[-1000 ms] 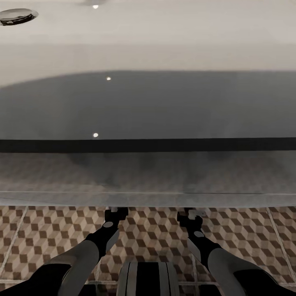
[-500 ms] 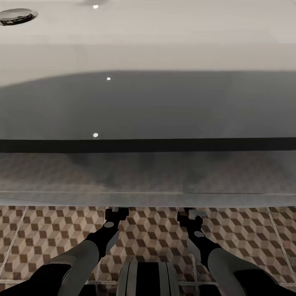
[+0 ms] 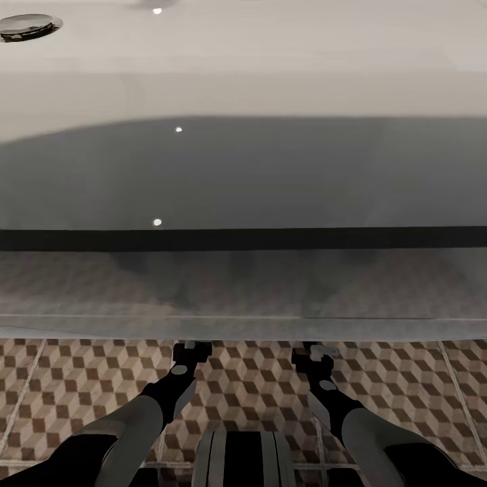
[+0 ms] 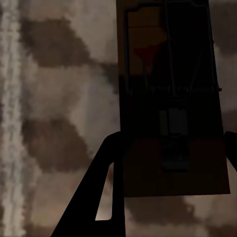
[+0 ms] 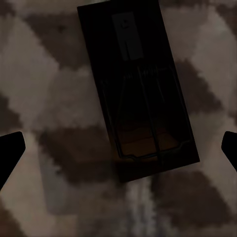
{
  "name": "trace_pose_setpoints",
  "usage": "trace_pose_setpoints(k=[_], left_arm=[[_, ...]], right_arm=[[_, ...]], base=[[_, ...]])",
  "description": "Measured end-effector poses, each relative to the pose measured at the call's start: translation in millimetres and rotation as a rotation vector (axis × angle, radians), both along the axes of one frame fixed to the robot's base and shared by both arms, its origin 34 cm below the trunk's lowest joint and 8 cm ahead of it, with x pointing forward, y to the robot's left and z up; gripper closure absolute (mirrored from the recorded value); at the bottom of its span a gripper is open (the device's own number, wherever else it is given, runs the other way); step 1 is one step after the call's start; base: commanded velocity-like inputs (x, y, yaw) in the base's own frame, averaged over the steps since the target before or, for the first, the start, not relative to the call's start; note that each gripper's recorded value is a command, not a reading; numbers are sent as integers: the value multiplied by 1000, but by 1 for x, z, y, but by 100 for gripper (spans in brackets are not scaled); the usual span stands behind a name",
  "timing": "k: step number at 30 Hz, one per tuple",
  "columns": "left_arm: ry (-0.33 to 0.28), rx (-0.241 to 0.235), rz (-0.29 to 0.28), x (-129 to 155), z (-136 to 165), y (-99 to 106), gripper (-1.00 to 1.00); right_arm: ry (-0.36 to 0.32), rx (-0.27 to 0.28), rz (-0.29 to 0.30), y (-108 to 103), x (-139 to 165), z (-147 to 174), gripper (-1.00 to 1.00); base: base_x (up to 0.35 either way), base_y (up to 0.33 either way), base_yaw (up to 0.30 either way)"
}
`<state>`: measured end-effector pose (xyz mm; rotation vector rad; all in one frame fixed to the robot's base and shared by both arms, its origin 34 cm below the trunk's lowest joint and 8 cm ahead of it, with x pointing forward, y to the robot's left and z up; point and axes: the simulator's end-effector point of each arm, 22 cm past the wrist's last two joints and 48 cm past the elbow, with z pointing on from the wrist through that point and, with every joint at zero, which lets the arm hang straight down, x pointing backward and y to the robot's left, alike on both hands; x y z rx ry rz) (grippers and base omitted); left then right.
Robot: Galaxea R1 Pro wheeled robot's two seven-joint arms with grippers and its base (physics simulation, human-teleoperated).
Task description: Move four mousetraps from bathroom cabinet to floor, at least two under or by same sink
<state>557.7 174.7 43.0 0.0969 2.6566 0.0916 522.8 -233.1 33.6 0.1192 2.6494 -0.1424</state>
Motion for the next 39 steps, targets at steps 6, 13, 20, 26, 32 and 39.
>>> trace_pose_setpoints(k=[6,13,20,26,32,39], left_arm=[[-25,-4,2,5,3,0,100],[-84,-10,9,16,9,1,100],[-90,-11,11,15,9,2,100],[-80,-11,10,11,7,2,100],[-66,-7,9,7,5,4,100],[-30,-2,6,-4,0,7,100]], right_arm=[[-1,0,-1,0,0,0,-100],[-7,1,-1,1,1,1,-100],[-11,1,-1,1,2,1,-100],[-12,1,-1,1,2,1,-100],[-12,1,-2,1,2,1,-100],[-12,1,-2,1,2,1,-100]], base=[[0,0,0],[0,0,0],[0,0,0],[0,0,0],[0,0,0],[0,0,0]])
